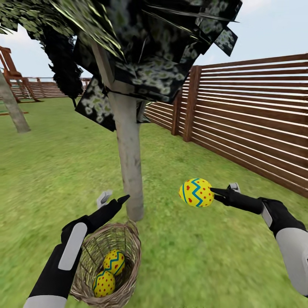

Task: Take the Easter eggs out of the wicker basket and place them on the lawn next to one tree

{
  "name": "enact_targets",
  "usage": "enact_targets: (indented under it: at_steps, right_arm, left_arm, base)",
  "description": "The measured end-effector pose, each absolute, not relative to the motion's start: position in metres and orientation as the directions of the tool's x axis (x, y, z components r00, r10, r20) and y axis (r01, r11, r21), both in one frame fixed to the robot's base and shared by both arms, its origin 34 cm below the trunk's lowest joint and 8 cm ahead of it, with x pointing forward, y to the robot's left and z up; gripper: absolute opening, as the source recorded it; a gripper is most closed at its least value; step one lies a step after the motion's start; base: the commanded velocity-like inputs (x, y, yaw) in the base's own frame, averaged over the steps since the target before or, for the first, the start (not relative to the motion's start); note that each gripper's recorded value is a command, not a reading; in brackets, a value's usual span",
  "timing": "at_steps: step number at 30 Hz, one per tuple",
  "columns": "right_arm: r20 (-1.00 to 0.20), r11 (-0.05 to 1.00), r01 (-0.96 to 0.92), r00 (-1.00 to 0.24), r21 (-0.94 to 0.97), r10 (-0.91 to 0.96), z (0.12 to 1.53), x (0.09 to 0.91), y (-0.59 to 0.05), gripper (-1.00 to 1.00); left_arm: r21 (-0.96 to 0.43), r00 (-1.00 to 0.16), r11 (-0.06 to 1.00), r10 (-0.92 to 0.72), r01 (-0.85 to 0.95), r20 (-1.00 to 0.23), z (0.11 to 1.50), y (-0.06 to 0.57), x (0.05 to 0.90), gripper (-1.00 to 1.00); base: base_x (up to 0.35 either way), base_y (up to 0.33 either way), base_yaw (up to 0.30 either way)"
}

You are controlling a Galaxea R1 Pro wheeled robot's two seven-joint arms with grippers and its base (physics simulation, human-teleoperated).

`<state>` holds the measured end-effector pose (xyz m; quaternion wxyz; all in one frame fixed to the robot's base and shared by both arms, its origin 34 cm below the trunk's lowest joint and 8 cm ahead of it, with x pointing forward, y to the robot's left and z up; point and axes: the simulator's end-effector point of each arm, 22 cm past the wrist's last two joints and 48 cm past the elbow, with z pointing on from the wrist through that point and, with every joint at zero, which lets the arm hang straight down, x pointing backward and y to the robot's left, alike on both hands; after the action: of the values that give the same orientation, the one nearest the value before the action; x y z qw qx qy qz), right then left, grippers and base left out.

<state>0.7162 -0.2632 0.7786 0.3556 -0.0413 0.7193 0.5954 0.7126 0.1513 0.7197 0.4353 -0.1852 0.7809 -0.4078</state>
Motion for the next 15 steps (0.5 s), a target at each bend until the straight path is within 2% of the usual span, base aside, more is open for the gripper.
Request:
enact_targets:
  at_steps: [15]
  right_arm:
    - [-0.549, 0.316, -0.454, -0.751, 0.833, 0.368, 0.7672, 0.7188, -0.2646, -1.00]
  left_arm:
    - [-0.798, -0.554, 0.599, -0.642, 0.068, -0.530, 0.7202, 0.1500, 0.7125, 1.00]
  base:
    - [0.000, 0.000, -0.285]
